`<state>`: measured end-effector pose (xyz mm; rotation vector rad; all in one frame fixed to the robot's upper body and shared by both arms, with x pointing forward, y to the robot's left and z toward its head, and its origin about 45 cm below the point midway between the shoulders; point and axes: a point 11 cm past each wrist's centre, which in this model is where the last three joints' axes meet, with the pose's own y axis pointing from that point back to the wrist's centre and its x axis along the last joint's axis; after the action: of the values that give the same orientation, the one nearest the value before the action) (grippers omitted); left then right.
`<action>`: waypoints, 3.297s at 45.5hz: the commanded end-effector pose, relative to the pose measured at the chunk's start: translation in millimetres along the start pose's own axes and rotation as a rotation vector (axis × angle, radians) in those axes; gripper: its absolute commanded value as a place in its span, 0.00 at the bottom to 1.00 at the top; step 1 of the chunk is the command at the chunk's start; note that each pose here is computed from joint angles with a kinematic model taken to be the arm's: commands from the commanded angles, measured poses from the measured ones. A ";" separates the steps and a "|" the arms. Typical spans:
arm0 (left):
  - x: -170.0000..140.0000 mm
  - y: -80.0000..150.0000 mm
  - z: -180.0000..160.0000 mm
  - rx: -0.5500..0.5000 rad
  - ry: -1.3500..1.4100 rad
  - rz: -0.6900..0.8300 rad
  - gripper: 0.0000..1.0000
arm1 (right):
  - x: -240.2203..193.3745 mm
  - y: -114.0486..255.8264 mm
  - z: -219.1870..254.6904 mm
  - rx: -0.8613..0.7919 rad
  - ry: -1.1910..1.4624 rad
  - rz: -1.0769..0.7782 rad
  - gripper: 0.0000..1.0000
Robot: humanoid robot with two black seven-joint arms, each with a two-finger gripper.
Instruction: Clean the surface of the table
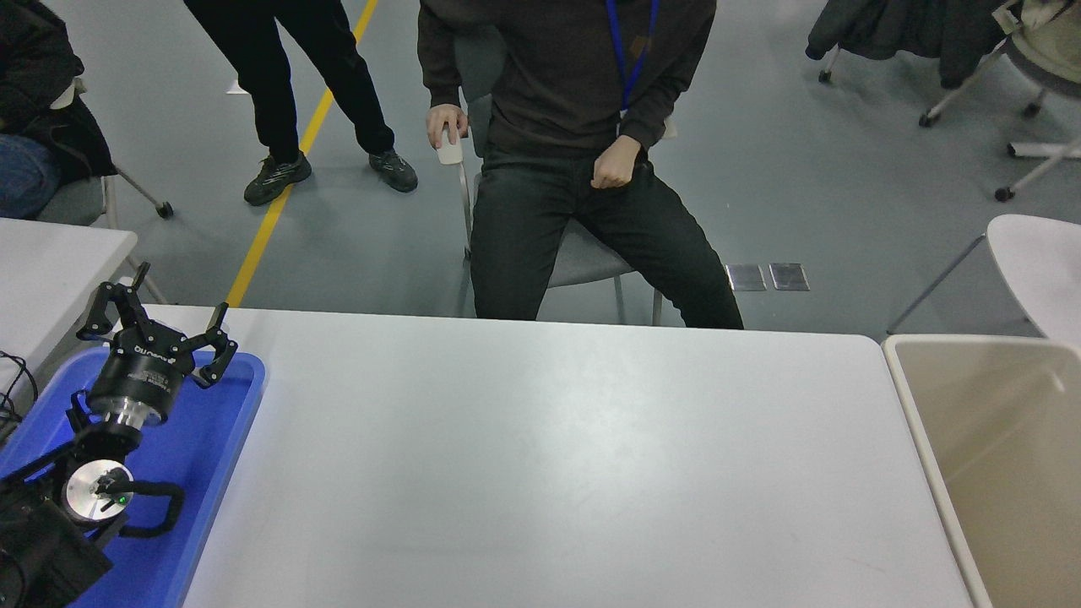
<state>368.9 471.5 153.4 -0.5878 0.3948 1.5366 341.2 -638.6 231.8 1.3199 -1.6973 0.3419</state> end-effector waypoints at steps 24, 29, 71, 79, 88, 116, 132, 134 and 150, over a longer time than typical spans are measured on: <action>0.0 0.0 0.0 0.000 0.000 0.000 1.00 | -125.8 15.6 60.2 -0.277 -0.124 0.030 0.00; 0.0 0.0 -0.1 0.001 0.000 0.000 1.00 | -144.6 20.0 64.0 -0.289 -0.116 0.024 0.00; 0.0 0.0 -0.1 0.001 0.000 0.000 1.00 | -130.1 22.1 70.9 -0.311 -0.098 0.063 0.99; 0.0 0.0 -0.1 0.001 0.000 0.000 1.00 | -126.7 22.0 71.4 -0.311 -0.098 0.067 0.99; 0.0 0.0 -0.1 0.001 0.000 0.000 1.00 | -126.1 21.3 70.3 -0.310 -0.109 0.070 0.99; 0.0 0.0 -0.1 0.001 0.000 0.000 1.00 | -54.5 5.4 43.4 -0.213 -0.480 0.189 0.99; 0.0 0.0 -0.1 0.001 0.000 0.000 1.00 | -57.3 -6.9 -5.1 -0.017 -0.986 0.185 0.99; 0.0 0.0 -0.1 0.001 0.000 0.000 1.00 | -55.1 -6.0 -8.8 0.005 -1.018 0.182 0.99; 0.0 0.0 -0.1 0.001 0.000 0.000 1.00 | -71.1 15.0 -59.3 0.263 -1.311 0.012 0.99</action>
<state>368.9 471.5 153.3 -0.5873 0.3953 1.5365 354.0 -577.9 187.1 1.5913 -2.6595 -0.3646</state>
